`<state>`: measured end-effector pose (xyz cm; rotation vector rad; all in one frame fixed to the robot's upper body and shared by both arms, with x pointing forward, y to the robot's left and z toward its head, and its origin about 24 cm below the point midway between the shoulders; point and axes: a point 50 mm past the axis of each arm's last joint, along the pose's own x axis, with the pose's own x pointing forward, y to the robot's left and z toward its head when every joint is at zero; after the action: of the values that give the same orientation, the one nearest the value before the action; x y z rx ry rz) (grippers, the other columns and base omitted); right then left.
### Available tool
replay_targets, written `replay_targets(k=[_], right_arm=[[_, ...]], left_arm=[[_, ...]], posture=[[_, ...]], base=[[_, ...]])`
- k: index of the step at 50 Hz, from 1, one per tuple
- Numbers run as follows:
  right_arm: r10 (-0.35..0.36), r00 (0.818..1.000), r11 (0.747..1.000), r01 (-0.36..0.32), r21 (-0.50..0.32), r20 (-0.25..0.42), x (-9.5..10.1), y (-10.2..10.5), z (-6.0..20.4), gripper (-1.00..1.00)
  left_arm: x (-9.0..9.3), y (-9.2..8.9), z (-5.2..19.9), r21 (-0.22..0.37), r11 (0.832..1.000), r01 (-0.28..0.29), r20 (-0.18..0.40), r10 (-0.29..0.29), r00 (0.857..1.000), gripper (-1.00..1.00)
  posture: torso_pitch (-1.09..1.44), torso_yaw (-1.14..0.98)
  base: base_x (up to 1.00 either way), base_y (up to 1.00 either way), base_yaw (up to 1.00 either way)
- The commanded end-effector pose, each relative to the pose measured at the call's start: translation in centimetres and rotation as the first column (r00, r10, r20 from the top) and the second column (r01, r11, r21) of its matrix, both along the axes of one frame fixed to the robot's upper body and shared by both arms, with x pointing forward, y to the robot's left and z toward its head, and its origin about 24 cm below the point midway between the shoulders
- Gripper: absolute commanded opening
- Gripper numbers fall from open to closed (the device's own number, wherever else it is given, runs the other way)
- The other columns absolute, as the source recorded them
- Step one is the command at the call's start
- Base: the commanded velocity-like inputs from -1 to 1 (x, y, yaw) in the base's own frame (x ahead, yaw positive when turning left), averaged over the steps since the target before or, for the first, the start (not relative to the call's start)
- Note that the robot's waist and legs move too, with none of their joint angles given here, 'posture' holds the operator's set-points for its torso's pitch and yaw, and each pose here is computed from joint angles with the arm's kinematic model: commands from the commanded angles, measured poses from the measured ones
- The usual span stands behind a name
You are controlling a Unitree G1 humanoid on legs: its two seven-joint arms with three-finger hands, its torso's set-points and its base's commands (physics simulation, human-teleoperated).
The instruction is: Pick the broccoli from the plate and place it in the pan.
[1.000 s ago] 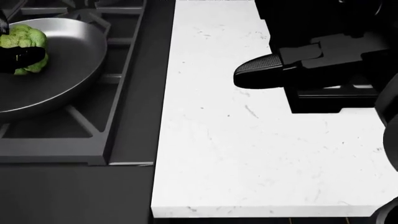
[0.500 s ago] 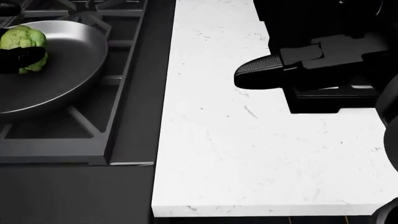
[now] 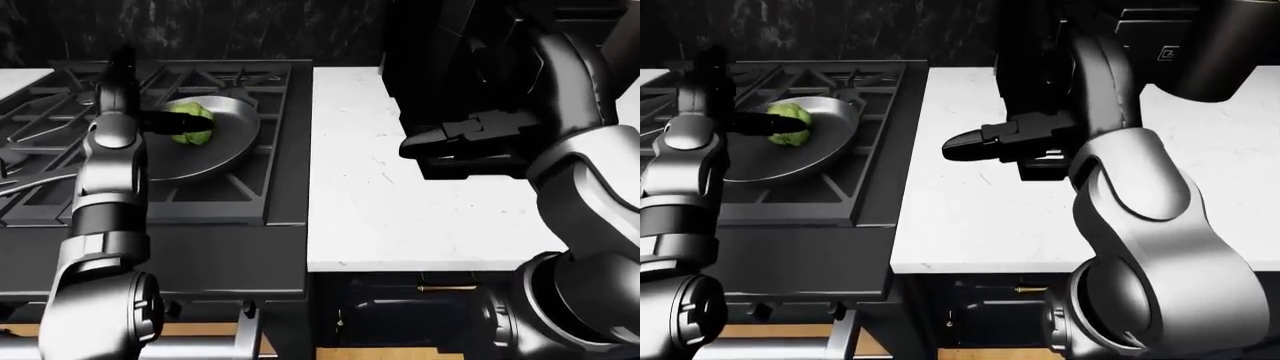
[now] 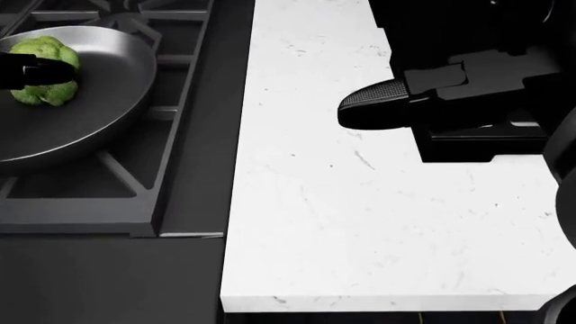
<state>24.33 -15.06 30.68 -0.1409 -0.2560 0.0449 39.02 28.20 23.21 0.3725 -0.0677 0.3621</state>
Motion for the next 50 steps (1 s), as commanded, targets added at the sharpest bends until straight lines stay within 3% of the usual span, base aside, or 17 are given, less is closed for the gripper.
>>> replay_targets(k=[1, 7, 12, 14, 16, 20, 24, 25, 34, 36, 40, 43, 45, 47, 50], right_arm=[[-0.004, 0.998, 1.000, 0.004, 0.003, 0.068, -0.4, -0.1, 1.0, 1.00], [-0.003, 0.998, 1.000, 0.003, 0.006, 0.069, -0.4, 0.0, 1.1, 1.00], [-0.003, 0.998, 1.000, 0.002, 0.007, 0.070, 0.1, 0.1, 1.2, 1.00], [-0.001, 0.998, 1.000, 0.001, -0.007, 0.064, 0.9, 0.2, 1.4, 1.00], [-0.006, 0.998, 1.000, 0.007, -0.017, 0.063, 1.5, 0.2, 1.9, 1.00], [-0.002, 0.998, 0.999, 0.004, -0.040, 0.067, 2.2, 0.5, 2.7, 1.00], [0.010, 0.997, 0.998, -0.005, -0.060, 0.082, 2.5, 1.2, 4.3, 1.00], [-0.001, 0.995, 0.996, 0.010, -0.083, 0.104, 3.3, 1.2, 6.4, 1.00], [0.004, 0.992, 0.994, 0.010, -0.109, 0.128, 3.5, 1.7, 7.5, 1.00], [0.006, 0.991, 0.994, 0.009, -0.113, 0.132, 3.4, 1.7, 7.6, 1.00], [0.014, 0.988, 0.993, 0.005, -0.121, 0.155, 3.2, 1.9, 7.6, 1.00], [0.013, 0.984, 0.991, 0.011, -0.136, 0.176, 3.1, 2.0, 7.7, 1.00], [0.026, 0.981, 0.990, 0.003, -0.144, 0.195, 3.0, 2.3, 7.7, 1.00], [0.042, 0.973, 0.985, -0.002, -0.175, 0.225, 2.8, 2.6, 7.9, 1.00], [0.033, 0.962, 0.982, 0.020, -0.189, 0.271, 2.8, 2.7, 8.0, 1.00]], left_arm=[[-0.6, -0.4, 3.8, 0.026, 1.000, 0.015, 0.115, -0.017, 0.993, 1.00], [-1.5, -0.9, 5.4, 0.000, 0.999, 0.050, 0.156, -0.049, 0.987, 1.00], [-4.0, -1.3, 7.5, -0.033, 0.997, 0.072, 0.226, -0.063, 0.972, 1.00], [-5.1, -2.1, 8.3, -0.049, 0.993, 0.110, 0.250, -0.094, 0.964, 1.00], [-6.0, -2.7, 8.9, -0.084, 0.986, 0.141, 0.256, -0.115, 0.960, 1.00], [-7.3, -3.7, 9.2, -0.084, 0.981, 0.175, 0.244, -0.150, 0.958, 1.00], [-8.9, -5.0, 9.9, -0.103, 0.968, 0.230, 0.258, -0.197, 0.946, 1.00], [-10.9, -6.6, 11.1, -0.102, 0.955, 0.279, 0.295, -0.239, 0.925, 1.00], [-12.4, -7.3, 12.1, -0.098, 0.954, 0.282, 0.366, -0.229, 0.902, 1.00], [-12.7, -7.3, 12.7, -0.100, 0.953, 0.284, 0.417, -0.219, 0.882, 1.00], [-12.9, -7.3, 13.1, -0.086, 0.959, 0.271, 0.447, -0.206, 0.870, 1.00], [-13.3, -7.2, 13.7, -0.082, 0.959, 0.270, 0.502, -0.195, 0.842, 1.00], [-13.2, -7.2, 13.5, -0.080, 0.961, 0.264, 0.513, -0.187, 0.838, 1.00], [-13.4, -7.2, 13.8, -0.080, 0.960, 0.268, 0.554, -0.181, 0.813, 1.00], [-13.4, -7.3, 13.9, -0.062, 0.962, 0.265, 0.590, -0.179, 0.787, 1.00]], posture=[[0.00, 0.00], [0.00, 0.00], [0.00, 0.00], [0.00, 0.00], [0.00, 0.00], [0.00, 0.00], [0.00, 0.00], [0.00, 0.00], [0.00, 0.00], [0.00, 0.00], [0.00, 0.00], [0.00, 0.00], [0.00, 0.00], [0.00, 0.00], [0.00, 0.00]], base=[[0.00, 0.00, 0.00], [0.00, 0.00, 0.00], [0.00, 0.00, 0.00], [0.00, 0.00, 0.00], [0.00, 0.00, 0.00], [0.00, 0.00, 0.00], [0.00, 0.00, 0.00], [0.00, 0.00, 0.00], [0.00, 0.00, 0.00], [0.00, 0.00, 0.00], [0.00, 0.00, 0.00], [0.00, 0.00, 0.00], [0.00, 0.00, 0.00], [0.00, 0.00, 0.00], [0.00, 0.00, 0.00]])
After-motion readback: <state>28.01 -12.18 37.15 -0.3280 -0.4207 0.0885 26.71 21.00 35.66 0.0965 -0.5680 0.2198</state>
